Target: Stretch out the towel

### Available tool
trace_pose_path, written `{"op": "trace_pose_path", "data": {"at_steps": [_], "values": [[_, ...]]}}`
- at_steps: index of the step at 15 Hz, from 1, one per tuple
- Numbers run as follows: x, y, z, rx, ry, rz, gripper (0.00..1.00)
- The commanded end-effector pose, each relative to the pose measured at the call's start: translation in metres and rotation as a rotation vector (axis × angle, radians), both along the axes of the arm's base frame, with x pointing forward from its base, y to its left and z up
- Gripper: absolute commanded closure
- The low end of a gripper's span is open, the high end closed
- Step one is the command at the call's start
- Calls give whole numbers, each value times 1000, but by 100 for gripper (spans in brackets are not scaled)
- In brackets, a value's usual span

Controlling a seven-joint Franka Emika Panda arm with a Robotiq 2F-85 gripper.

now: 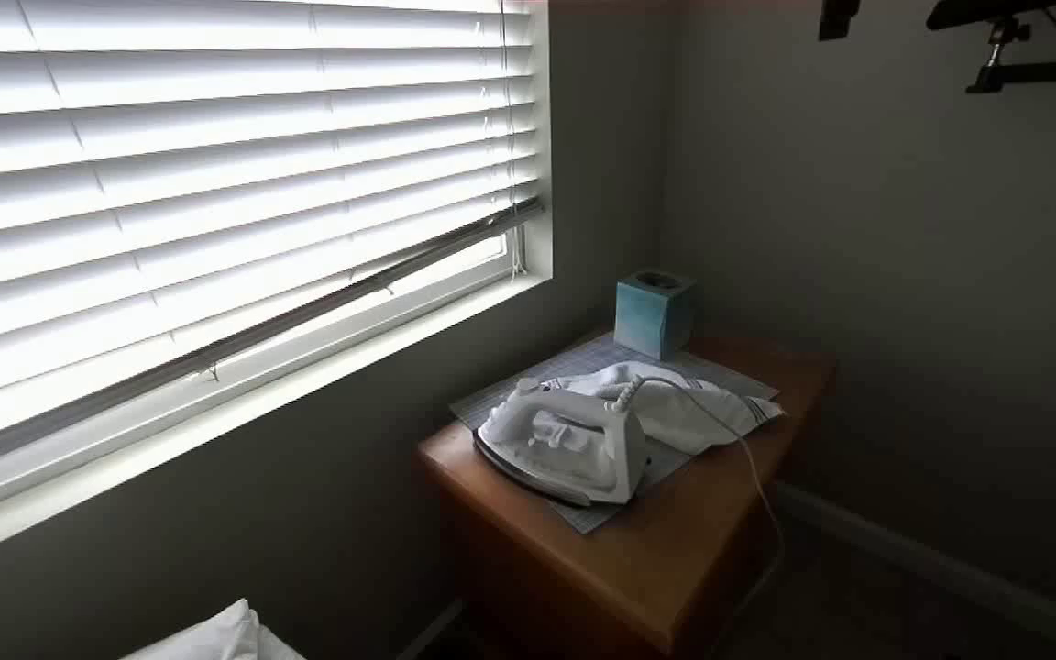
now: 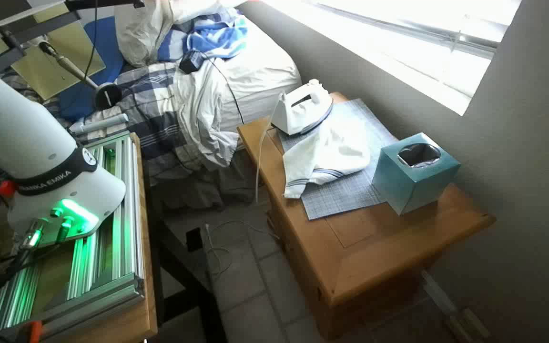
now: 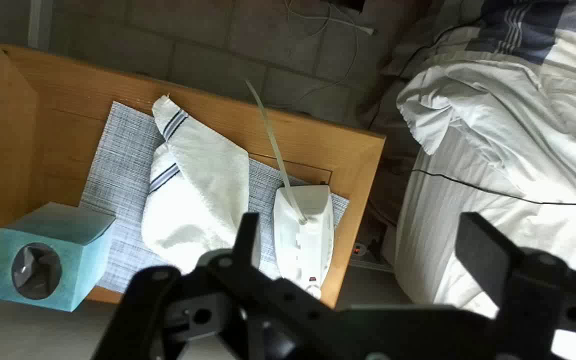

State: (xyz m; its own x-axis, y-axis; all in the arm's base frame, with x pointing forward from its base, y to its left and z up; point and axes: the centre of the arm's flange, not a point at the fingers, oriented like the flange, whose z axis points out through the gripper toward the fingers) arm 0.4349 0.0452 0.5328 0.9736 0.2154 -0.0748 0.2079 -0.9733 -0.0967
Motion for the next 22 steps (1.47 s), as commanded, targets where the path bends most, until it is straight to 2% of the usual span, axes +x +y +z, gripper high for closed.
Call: {"op": "trace_pose_path", "data": {"at_steps": [1, 12, 13, 16, 20, 21, 22], "values": [[0, 0, 0, 0, 0, 0, 0], [2, -4, -5, -2, -7, -8, 0], [4, -10, -14, 28, -13, -24, 0], [6, -27, -44, 38, -69, -79, 0], [3, -52, -111, 82, -121, -227, 0], [-1, -63, -130, 60, -179, -280, 0], [-4, -74, -147, 74, -199, -318, 0]]}}
